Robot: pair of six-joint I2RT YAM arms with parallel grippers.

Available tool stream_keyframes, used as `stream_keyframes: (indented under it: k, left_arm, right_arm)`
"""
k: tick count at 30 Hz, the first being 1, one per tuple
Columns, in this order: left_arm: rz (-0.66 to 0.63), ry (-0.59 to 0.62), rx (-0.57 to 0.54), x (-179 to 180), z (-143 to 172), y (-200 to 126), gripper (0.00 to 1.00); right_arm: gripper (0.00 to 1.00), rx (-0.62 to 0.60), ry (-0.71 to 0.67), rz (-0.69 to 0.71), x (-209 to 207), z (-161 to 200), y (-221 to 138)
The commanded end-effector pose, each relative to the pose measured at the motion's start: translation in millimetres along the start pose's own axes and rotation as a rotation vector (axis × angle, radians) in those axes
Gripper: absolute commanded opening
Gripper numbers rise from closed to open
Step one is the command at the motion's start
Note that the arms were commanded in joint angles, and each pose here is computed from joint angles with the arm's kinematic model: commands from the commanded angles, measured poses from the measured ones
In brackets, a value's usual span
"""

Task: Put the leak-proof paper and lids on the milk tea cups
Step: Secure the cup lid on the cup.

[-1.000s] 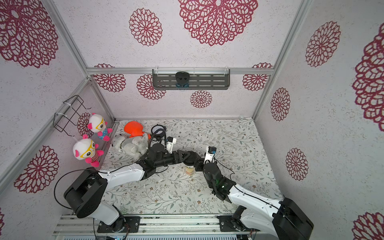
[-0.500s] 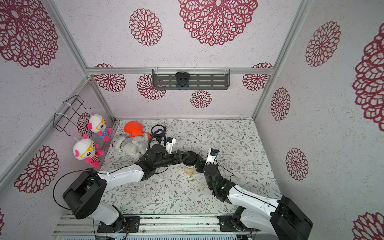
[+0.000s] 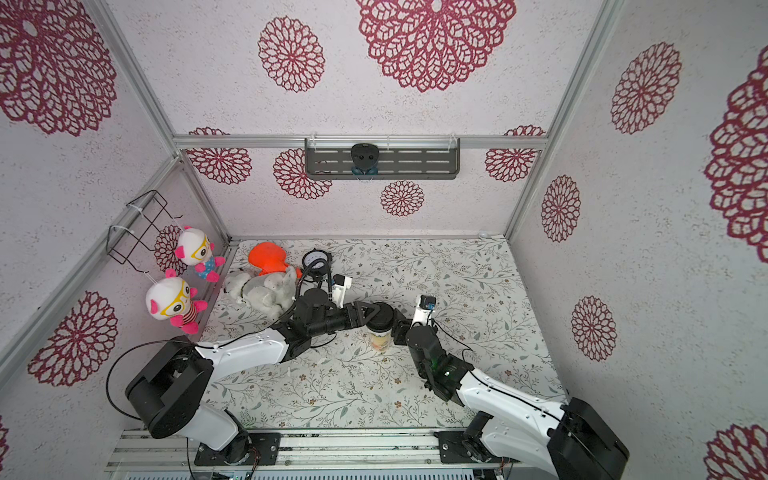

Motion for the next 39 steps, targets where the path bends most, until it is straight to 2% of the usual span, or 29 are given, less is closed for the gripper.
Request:
stream_keyframes:
  k: [1,6,12,19,23,27,29,33,36,39]
  left_arm:
    - [-0.262,-0.123,0.411,50.2,87.3,-4.4,0.57]
    - [-0.251,-0.116,0.407,46.8,82.4,-2.1,0.57]
    - [-0.236,-0.106,0.385,40.0,73.4,-1.8,0.58]
    - [-0.212,-0.085,0.343,26.5,56.8,-6.2,0.59]
    - [-0.164,-0.078,0.304,13.5,40.4,-9.8,0.61]
    - [-0.133,-0.057,0.266,-1.5,17.1,-15.2,0.68]
    - [-0.129,-0.039,0.243,-10.1,4.3,-21.4,0.71]
    - [-0.133,-0.013,0.173,-23.9,-19.4,-40.5,0.71]
    - [-0.15,0.005,0.116,-29.5,-31.8,-55.1,0.71]
    - [-0.174,0.013,0.104,-30.6,-37.7,-62.6,0.71]
  right_arm:
    - [0.63,0.191,-0.132,0.058,-18.2,1.1,-6.3]
    - [0.64,0.104,-0.146,0.024,1.7,-41.5,-15.9]
    - [0.64,0.095,-0.108,-0.122,30.6,-53.5,-7.1]
    - [0.64,0.161,-0.165,-0.105,37.5,-24.4,15.8]
    - [0.64,0.19,-0.193,-0.042,23.1,-3.8,19.3]
    - [0.64,0.216,-0.213,0.002,4.2,13.3,18.1]
    - [0.64,0.228,-0.223,0.017,-2.6,19.5,17.5]
    - [0.64,0.244,-0.247,0.027,-11.4,28.8,17.6]
    - [0.64,0.256,-0.266,0.039,-16.5,35.7,19.9]
    - [0.64,0.264,-0.275,0.041,-19.1,40.2,20.5]
Point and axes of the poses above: each gripper's point midway between its finger pads, its own y axis out along the fingers, its own x axis along the line the jaws close on, z = x × y, the point moved 10 cm from there along -y, back along the fingers, and after that the axes turned 13 degrees about y, right-handed, at the moved point
